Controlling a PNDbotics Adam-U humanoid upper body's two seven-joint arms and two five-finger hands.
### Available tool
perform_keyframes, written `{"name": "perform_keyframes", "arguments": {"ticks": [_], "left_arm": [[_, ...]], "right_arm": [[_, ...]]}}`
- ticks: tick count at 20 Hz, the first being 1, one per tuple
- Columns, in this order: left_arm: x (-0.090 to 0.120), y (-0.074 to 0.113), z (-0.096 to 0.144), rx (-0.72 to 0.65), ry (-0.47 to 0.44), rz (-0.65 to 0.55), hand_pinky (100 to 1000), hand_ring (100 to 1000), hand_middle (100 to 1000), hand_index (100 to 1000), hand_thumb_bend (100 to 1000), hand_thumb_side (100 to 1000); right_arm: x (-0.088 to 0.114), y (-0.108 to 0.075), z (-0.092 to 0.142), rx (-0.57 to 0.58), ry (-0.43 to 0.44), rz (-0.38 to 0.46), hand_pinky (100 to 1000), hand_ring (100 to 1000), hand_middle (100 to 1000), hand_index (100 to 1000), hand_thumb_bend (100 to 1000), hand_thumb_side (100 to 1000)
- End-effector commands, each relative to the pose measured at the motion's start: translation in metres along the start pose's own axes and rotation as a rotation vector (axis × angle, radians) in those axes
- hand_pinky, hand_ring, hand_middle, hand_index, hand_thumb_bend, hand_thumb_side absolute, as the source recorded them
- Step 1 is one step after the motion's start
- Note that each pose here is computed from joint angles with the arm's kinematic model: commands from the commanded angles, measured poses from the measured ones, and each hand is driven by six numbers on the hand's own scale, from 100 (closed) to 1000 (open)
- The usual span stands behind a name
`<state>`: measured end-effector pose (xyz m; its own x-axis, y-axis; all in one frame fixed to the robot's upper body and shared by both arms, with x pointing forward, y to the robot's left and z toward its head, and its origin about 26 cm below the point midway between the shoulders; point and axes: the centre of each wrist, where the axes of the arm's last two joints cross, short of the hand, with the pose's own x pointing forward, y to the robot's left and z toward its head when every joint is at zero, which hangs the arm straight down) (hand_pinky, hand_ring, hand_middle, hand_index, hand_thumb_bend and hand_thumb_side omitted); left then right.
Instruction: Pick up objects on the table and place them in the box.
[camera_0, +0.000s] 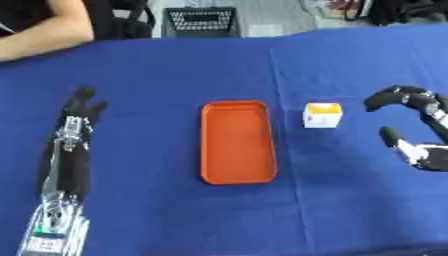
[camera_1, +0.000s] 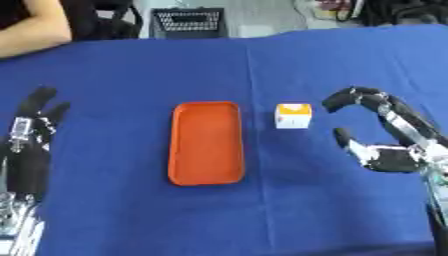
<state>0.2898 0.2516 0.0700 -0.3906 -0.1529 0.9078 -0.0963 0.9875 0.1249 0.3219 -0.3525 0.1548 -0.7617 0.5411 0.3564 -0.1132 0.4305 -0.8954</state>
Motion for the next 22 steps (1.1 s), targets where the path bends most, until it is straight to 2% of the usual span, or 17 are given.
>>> {"name": "perform_keyframes", "arguments": {"ticks": [1,7,16,22], "left_arm": [[0.004,0.000,-0.002,-0.009,-0.016,-0.004,1000,889,940,996,320,1000],[0.004,0.000,-0.002,-0.013,-0.016,-0.004,1000,889,941,996,318,1000],[0.002,0.000,-0.001,-0.022,-0.009,-0.007,1000,890,942,996,316,1000],[0.001,0.000,0.000,-0.027,-0.007,-0.005,1000,891,944,996,316,1000]], "right_arm": [[-0.003,-0.013,-0.002,0.071,-0.053,0.103,817,724,742,819,211,542],[-0.010,-0.017,-0.004,0.099,-0.065,0.152,814,732,747,820,229,550],[-0.025,-0.058,-0.021,0.190,-0.113,0.343,791,751,744,812,304,550],[-0.040,-0.065,-0.032,0.229,-0.117,0.411,786,756,744,810,312,560]]}}
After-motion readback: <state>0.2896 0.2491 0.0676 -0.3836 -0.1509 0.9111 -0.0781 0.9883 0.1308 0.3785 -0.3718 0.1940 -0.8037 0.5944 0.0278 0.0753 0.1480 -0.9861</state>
